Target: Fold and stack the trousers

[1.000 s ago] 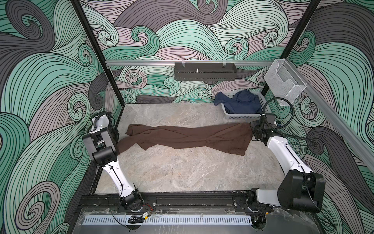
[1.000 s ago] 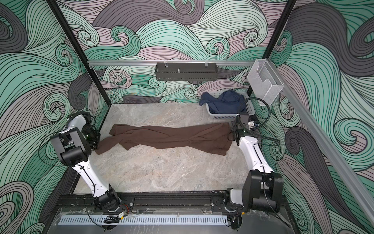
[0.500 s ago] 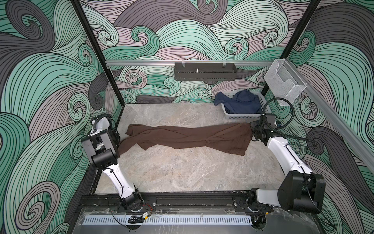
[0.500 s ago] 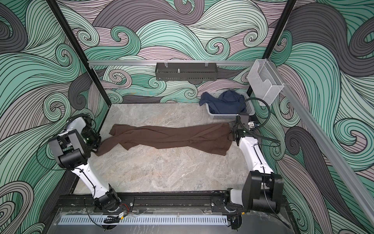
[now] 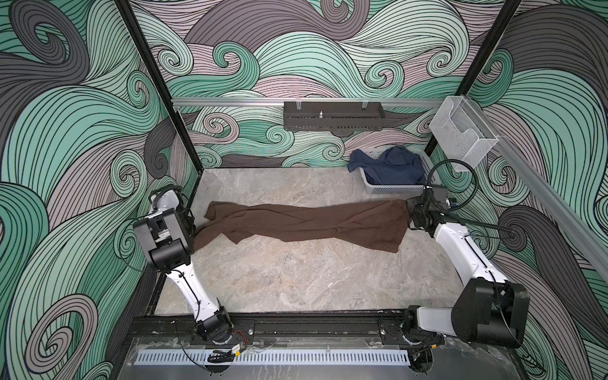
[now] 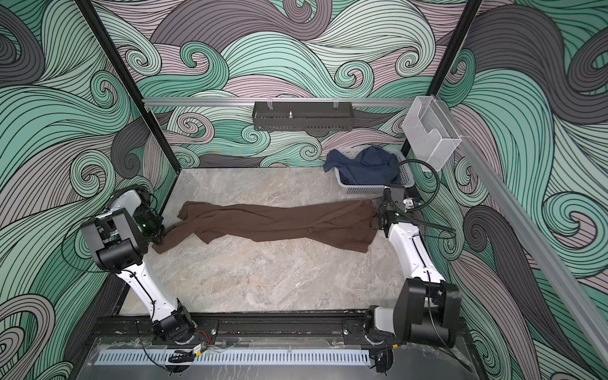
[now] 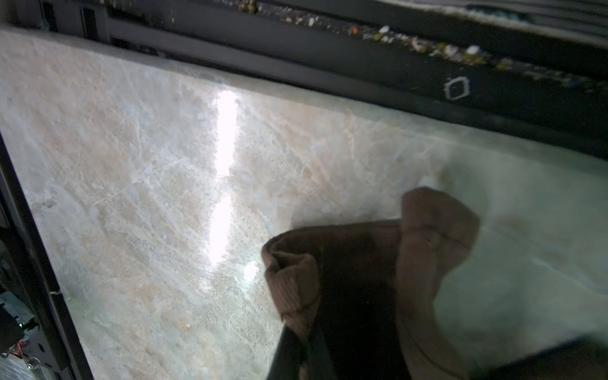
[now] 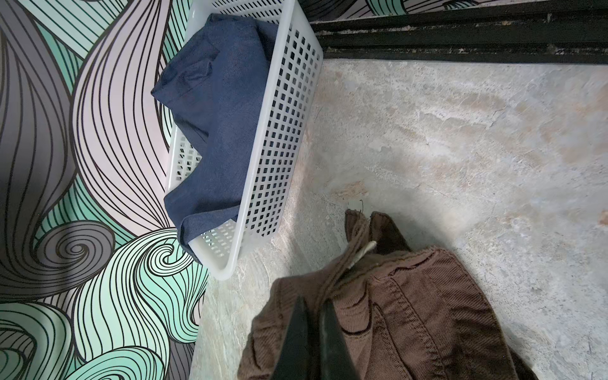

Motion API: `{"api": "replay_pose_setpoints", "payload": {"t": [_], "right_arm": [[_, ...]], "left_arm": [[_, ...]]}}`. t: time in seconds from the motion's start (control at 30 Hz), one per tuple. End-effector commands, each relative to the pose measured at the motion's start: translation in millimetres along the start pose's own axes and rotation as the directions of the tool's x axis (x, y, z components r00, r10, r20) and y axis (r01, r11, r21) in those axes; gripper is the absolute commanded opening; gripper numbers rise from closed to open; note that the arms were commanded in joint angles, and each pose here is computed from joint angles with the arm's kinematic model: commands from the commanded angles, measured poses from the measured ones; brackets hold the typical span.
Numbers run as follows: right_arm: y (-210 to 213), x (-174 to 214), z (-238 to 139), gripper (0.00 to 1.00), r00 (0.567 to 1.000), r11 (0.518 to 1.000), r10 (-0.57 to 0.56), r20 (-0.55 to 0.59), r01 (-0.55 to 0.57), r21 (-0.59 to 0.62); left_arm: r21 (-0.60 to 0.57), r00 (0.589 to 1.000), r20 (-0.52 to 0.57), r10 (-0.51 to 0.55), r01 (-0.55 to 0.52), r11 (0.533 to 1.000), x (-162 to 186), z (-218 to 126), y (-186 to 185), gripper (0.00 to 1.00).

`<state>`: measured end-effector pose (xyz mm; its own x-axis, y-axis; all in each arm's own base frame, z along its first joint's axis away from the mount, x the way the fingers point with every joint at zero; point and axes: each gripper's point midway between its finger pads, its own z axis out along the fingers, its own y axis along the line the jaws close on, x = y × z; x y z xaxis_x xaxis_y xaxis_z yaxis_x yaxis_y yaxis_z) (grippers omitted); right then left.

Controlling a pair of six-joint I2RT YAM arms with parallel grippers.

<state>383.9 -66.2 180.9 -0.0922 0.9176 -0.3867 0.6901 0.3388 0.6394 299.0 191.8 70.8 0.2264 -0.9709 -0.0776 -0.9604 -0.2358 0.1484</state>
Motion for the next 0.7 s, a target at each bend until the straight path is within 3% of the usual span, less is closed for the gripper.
{"api": "replay_pose_setpoints", "payload": {"t": [0.0, 0.13, 0.23, 0.43, 0.67], "right_arm": [[5.4, -26.2, -13.0, 0.0, 0.997, 0.999, 0.031, 0.071, -0.029, -0.019], [0.0, -51.6, -19.8, 0.0, 0.99, 0.997, 0.078, 0.114, -0.077, -0.02], [-7.5, -66.2, -25.0, 0.0, 0.983, 0.994, 0.109, 0.146, -0.109, -0.012], [-23.8, -70.7, -32.9, 0.0, 0.978, 0.99, 0.132, 0.161, -0.139, 0.033], [-72.4, -70.6, -58.7, 0.0, 0.968, 0.972, 0.125, 0.218, -0.164, 0.17]], "left_arm": [[0.112, 0.992, 0.124, -0.031, 0.017, 0.994, -35.1, -59.1, -5.8, 0.0], [0.196, 0.964, 0.244, -0.108, 0.06, 0.979, -75.6, -111.9, 7.9, 0.0], [0.22, 0.948, 0.26, -0.183, 0.126, 0.967, -94.2, -127.5, 27.7, 0.0], [0.185, 0.958, 0.18, -0.222, 0.189, 0.964, -89.7, -104.7, 45.8, 0.0], [0.106, 0.949, 0.197, -0.247, 0.23, 0.967, -82.3, -82.8, 90.3, 0.0]]}}
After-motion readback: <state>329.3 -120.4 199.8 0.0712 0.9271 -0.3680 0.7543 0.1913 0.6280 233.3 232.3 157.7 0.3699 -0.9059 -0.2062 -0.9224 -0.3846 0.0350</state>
